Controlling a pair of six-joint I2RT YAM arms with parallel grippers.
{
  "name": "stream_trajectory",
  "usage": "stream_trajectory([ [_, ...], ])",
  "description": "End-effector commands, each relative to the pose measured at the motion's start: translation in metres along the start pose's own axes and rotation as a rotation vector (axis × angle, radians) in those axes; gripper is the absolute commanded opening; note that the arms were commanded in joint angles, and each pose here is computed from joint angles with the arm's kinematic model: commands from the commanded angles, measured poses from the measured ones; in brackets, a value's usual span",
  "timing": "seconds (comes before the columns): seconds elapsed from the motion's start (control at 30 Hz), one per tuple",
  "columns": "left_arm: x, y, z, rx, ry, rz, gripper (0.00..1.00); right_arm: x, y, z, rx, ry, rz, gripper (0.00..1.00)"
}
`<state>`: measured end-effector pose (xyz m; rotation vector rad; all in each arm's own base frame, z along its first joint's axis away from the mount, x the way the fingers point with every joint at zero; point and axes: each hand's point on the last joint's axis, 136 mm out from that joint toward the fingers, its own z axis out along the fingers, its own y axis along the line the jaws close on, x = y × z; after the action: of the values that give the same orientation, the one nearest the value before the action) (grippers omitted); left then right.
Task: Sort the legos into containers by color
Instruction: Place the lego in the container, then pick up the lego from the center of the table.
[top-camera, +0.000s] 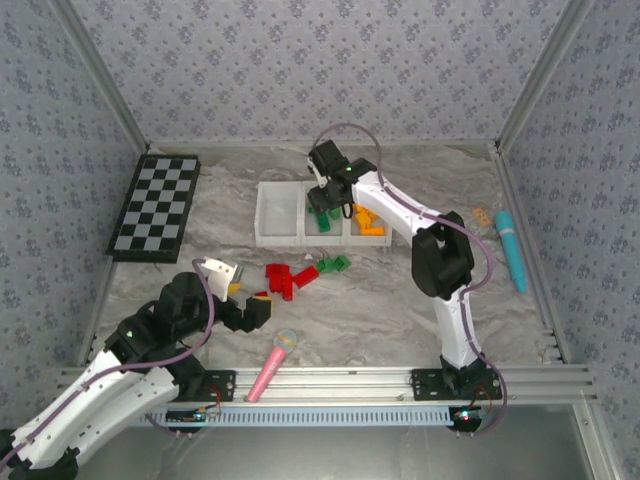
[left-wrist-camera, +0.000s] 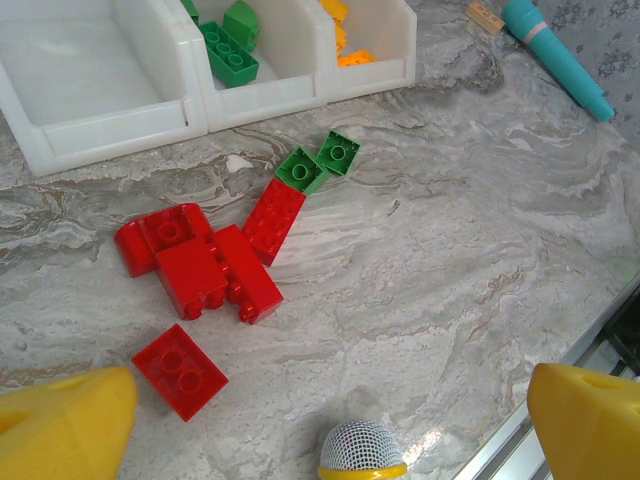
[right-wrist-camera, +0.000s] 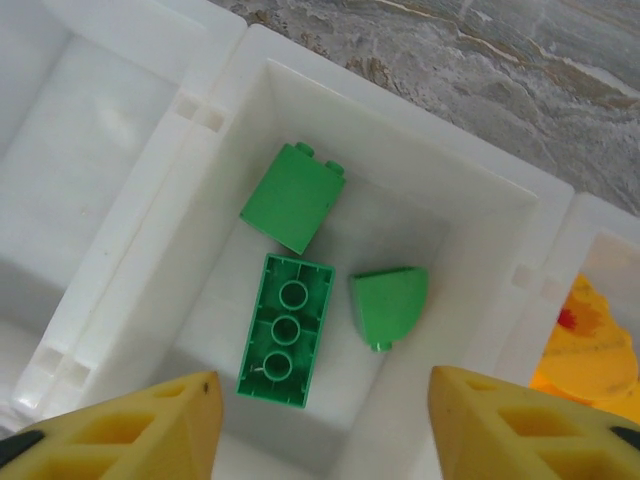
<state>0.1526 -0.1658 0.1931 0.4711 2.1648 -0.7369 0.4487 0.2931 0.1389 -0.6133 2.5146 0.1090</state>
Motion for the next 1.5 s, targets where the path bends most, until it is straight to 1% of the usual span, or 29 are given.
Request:
stream_trajectory([
  [0.0, -0.005, -0.003, -0.003, 0.007, -0.011, -0.005, 1.0, -0.007, -0.01, -0.042, 0.014, -0.042, 0.1, 0.63],
  [0.03, -0.005, -0.003, -0.003, 0.008, -0.011, -0.005, 1.0, -0.007, -0.011, -0.047, 0.012, -0.051, 0.108, 0.65],
  [0.13, -0.005, -0.003, -0.004, 0.008, -0.013, -0.005, 1.0, -0.003, -0.01, -0.066, 0.001, -0.097, 0.138, 0.74],
  [0.27, -0.005, -0.004, -0.004, 0.009, -0.014, -0.004, 1.0, 0.013, -0.013, -0.091, -0.021, -0.134, 0.221, 0.86],
  [0.43, -0.005, -0.004, -0.004, 0.01, -0.013, -0.003, 1.0, 0.047, -0.018, -0.105, -0.027, -0.133, 0.358, 0.86],
  [0.5, -0.005, -0.004, -0.004, 0.01, -0.013, -0.003, 1.0, 0.068, -0.016, -0.102, -0.053, -0.107, 0.461, 0.87],
  [0.53, -0.005, -0.004, -0.004, 0.011, -0.014, -0.003, 1.0, 0.071, -0.015, -0.1, -0.068, -0.125, 0.499, 0.88],
  [0.6, -0.005, -0.004, -0.004, 0.011, -0.014, -0.003, 1.0, 0.088, -0.012, -0.094, -0.081, -0.122, 0.62, 0.91],
  [0.63, -0.005, -0.004, -0.004, 0.01, -0.015, -0.003, 1.0, 0.103, -0.011, -0.087, -0.069, -0.106, 0.66, 0.92],
  [0.7, -0.005, -0.004, -0.005, 0.012, -0.016, -0.003, 1.0, 0.122, -0.01, -0.079, -0.024, -0.104, 0.746, 0.92],
  [0.8, -0.006, -0.005, -0.005, 0.015, -0.02, -0.002, 1.0, 0.142, -0.005, -0.064, 0.015, -0.107, 0.854, 0.88],
  [0.9, -0.006, -0.005, -0.007, 0.016, -0.023, -0.002, 1.0, 0.15, 0.005, -0.051, 0.063, -0.117, 0.914, 0.87],
  [1.0, -0.008, -0.005, -0.009, 0.019, -0.036, -0.004, 1.0, 0.156, 0.007, -0.047, 0.164, -0.128, 0.968, 0.88],
  [1.17, -0.009, -0.006, -0.011, 0.028, -0.049, 0.0, 1.0, 0.162, 0.008, -0.037, 0.289, -0.135, 1.03, 0.83],
  [1.27, -0.01, -0.005, -0.011, 0.02, -0.052, -0.001, 1.0, 0.163, 0.009, -0.036, 0.362, -0.117, 1.024, 0.81],
  [1.3, -0.009, -0.006, -0.011, 0.021, -0.049, 0.0, 1.0, 0.158, 0.011, -0.038, 0.378, -0.126, 1.022, 0.81],
  [1.47, -0.009, -0.006, -0.012, 0.023, -0.051, 0.001, 1.0, 0.158, 0.015, -0.032, 0.427, -0.129, 1.027, 0.79],
])
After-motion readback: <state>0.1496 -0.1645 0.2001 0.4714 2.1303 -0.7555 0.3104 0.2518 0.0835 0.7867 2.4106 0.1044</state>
